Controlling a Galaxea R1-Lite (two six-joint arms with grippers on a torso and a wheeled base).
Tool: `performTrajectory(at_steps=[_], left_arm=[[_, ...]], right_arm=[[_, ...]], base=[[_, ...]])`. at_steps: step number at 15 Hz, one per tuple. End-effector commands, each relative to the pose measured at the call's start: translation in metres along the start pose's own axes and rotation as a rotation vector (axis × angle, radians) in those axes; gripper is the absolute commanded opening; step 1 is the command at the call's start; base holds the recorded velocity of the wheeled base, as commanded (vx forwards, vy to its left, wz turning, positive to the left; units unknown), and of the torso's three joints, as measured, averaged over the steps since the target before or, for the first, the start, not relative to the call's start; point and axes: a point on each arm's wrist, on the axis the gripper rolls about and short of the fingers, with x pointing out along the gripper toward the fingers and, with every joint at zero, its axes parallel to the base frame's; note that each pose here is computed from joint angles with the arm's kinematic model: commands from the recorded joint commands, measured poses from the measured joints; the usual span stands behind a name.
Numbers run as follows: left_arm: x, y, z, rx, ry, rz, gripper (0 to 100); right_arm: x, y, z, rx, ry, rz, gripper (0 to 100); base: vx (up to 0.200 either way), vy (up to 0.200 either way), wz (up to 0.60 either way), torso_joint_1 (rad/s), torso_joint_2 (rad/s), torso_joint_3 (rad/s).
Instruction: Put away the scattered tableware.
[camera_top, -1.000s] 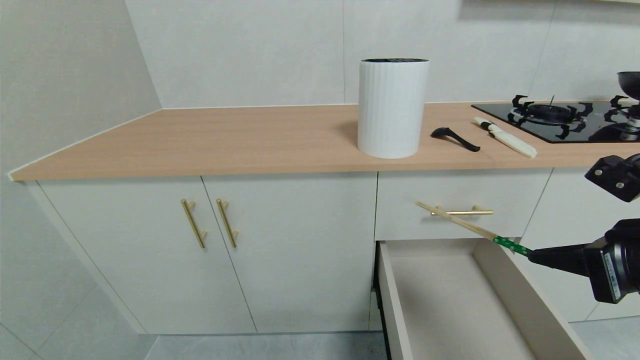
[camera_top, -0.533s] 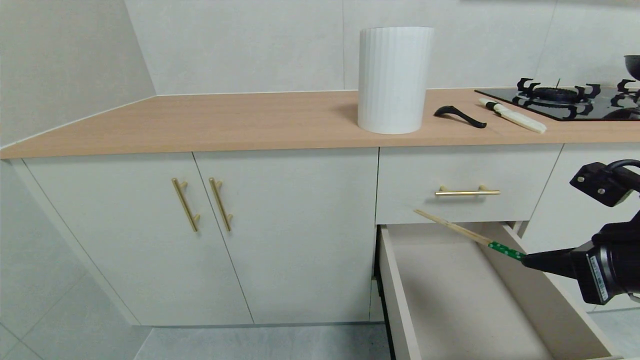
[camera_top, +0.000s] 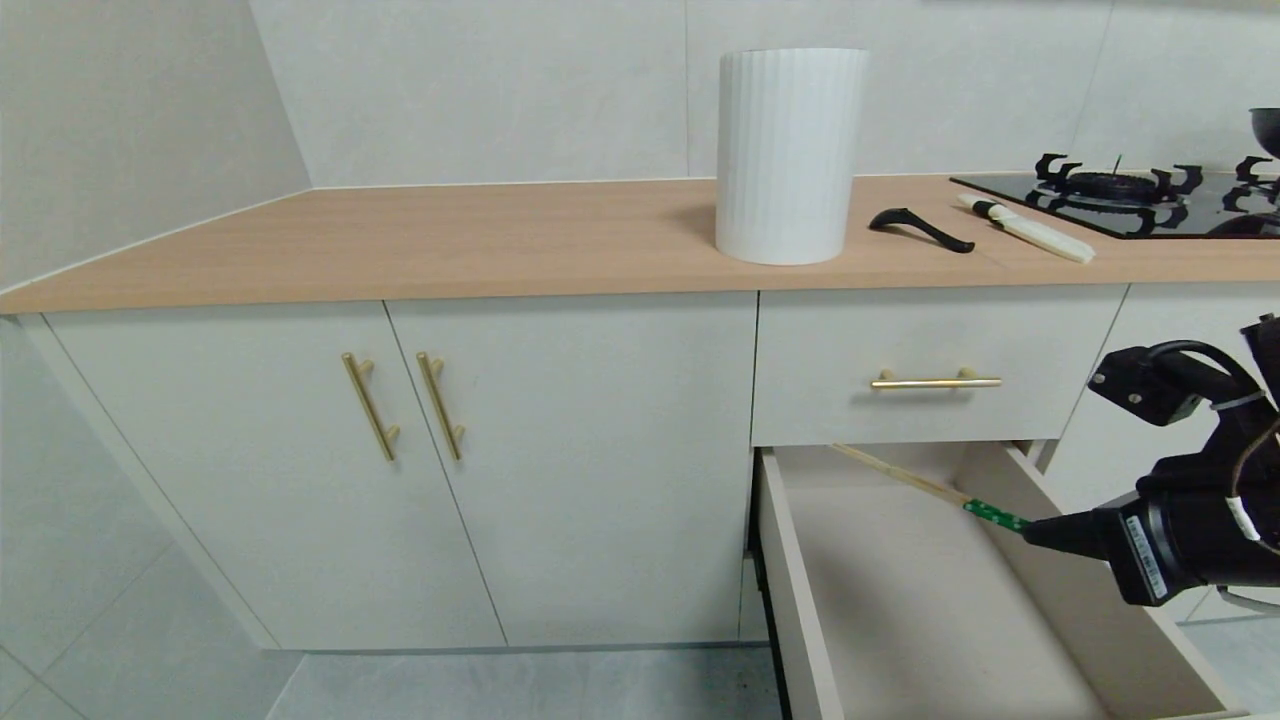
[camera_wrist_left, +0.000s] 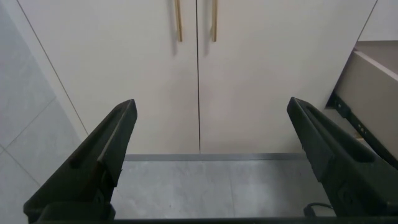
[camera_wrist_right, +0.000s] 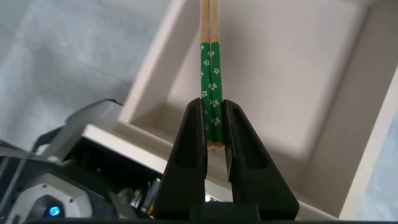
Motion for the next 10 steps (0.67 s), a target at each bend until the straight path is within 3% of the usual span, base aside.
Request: performTrajectory(at_steps=[1,6,10], left_arm=[[0.0,0.0,0.0,0.0,0.0,0.0,100],[0.0,0.0,0.0,0.0,0.0,0.0,100],[0.0,0.0,0.0,0.0,0.002,0.0,100]], right_arm=[[0.034,-0.003,0.003,0.019,0.088,-0.026,0],[0.102,-0.008,0.001,0.139,0.191,-0.053,0],[0.151,-0.012,-0.008,0.202,0.224,-0.091,0]], base=[[0.0,0.0,0.0,0.0,0.0,0.0],[0.0,0.0,0.0,0.0,0.0,0.0],[0.0,0.0,0.0,0.0,0.0,0.0]])
